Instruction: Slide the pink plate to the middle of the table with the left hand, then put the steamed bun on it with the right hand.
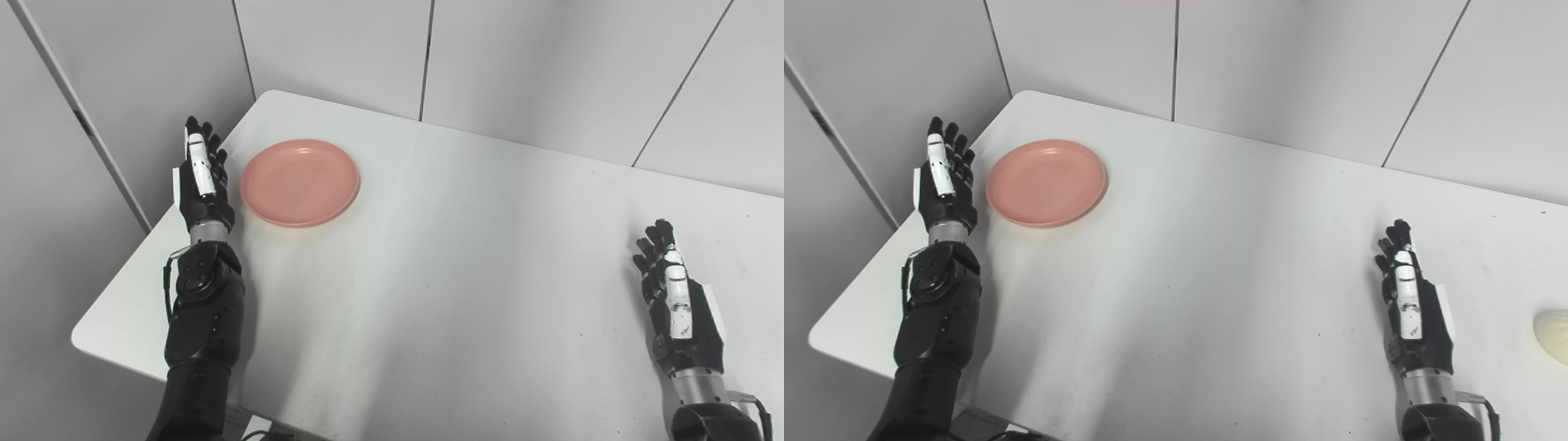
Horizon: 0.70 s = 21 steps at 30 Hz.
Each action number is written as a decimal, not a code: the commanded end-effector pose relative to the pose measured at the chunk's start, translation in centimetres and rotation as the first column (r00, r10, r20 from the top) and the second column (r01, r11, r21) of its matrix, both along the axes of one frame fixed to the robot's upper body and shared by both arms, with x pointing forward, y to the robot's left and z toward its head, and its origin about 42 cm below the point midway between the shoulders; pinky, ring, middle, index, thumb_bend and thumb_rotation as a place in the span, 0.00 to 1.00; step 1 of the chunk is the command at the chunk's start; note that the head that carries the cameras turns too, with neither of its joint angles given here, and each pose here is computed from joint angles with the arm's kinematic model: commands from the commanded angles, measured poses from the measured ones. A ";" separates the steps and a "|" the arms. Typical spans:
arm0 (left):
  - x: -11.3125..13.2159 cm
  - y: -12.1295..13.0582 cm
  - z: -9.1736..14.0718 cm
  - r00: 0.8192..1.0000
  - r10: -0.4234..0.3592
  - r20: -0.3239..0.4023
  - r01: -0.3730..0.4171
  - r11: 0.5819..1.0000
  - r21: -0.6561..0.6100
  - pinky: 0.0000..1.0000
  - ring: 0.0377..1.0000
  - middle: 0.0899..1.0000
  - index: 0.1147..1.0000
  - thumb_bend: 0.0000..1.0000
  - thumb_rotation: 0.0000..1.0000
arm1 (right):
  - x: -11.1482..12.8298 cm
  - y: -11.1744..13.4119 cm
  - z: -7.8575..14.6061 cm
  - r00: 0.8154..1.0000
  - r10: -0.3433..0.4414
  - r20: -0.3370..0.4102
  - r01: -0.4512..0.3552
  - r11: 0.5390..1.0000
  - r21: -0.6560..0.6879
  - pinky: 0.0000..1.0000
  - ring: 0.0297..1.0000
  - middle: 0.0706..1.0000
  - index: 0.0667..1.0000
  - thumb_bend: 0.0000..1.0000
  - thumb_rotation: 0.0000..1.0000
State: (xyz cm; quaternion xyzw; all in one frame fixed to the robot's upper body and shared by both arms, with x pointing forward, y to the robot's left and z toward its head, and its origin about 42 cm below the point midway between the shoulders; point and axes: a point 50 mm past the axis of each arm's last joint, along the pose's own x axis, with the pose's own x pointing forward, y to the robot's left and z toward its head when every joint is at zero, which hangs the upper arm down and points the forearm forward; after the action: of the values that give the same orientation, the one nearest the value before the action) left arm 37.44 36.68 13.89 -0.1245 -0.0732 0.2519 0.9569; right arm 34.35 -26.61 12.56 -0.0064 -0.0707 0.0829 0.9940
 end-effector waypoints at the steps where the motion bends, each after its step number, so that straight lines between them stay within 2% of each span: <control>1: 1.2 0.9 2.3 0.998 -0.029 0.058 0.026 0.999 0.046 1.00 0.98 0.97 0.99 0.43 1.00 | -1.7 -0.5 -2.5 0.997 -0.022 -0.080 0.023 1.000 0.011 1.00 1.00 1.00 1.00 0.11 1.00; 12: 2.1 0.5 0.2 0.996 -0.084 -0.037 0.084 0.996 0.002 1.00 0.99 0.97 0.98 0.41 1.00 | -1.7 -0.6 -2.6 0.996 -0.022 -0.083 0.023 1.000 0.013 1.00 1.00 1.00 1.00 0.13 1.00; 21: 2.9 -0.9 -1.4 0.976 -0.183 -0.116 0.180 0.983 -0.036 0.99 0.96 0.94 0.95 0.39 1.00 | -1.8 -0.4 -2.6 0.996 -0.015 -0.083 0.016 1.000 0.010 1.00 1.00 1.00 1.00 0.13 1.00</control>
State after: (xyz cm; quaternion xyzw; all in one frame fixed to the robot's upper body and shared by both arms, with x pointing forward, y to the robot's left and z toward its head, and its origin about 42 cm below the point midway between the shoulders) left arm 40.16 36.38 13.49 -0.1165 -0.0352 0.1832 0.9755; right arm 34.34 -26.63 12.52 -0.0066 -0.0701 0.0825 0.9941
